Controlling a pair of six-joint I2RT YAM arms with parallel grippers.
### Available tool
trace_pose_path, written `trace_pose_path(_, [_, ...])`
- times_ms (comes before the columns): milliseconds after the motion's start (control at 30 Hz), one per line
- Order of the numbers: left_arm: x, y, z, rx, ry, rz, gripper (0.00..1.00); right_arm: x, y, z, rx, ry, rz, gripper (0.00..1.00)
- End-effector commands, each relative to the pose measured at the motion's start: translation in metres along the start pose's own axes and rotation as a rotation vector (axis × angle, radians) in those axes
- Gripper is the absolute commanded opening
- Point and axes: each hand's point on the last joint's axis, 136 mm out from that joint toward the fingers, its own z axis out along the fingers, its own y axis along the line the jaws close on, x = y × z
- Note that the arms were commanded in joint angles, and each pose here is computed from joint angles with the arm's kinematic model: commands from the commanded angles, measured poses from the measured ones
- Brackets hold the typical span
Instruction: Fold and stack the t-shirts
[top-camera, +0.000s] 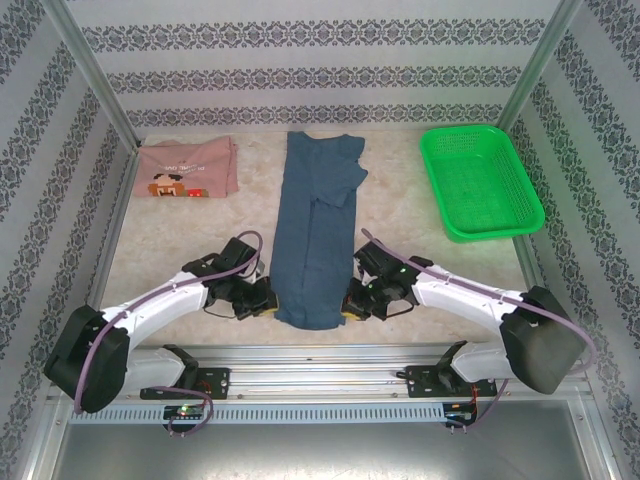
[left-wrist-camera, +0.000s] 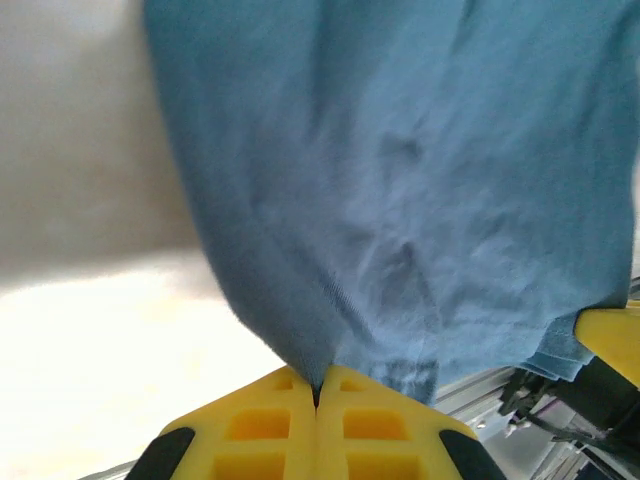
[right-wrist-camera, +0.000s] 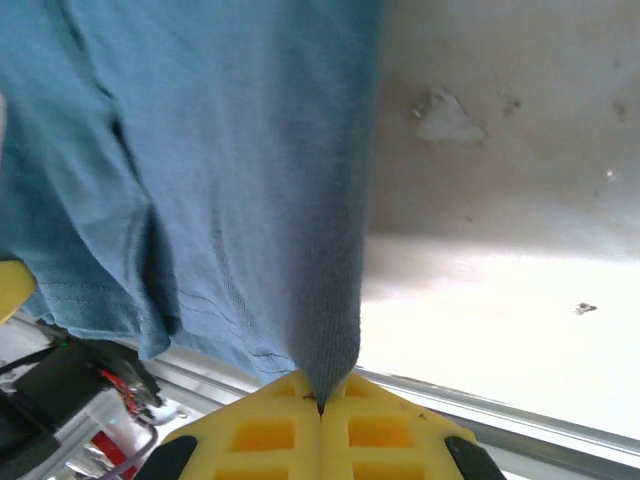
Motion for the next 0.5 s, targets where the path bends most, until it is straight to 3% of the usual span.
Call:
trace_pose_path(0, [-0.022,-0.008,-0.012,-0.002,-0.045,0.009,0.0,-0.02,0.018,-0.021,-0.035,-0.066,-0.022,0.0])
trace_pose_path(267, [-0.113,-0.05,-0.044,0.088,-0.157,0.031,0.0,-0.086,0.045,-0.043,-0.095,-0.115,-0.031,0.0])
trace_pose_path(467, [-0.173,-0.061,-0.04,0.12,-0.161,0.03,0.0,-0.15,0.064,-0.044,-0.121,-0.114,-0.034,0.0])
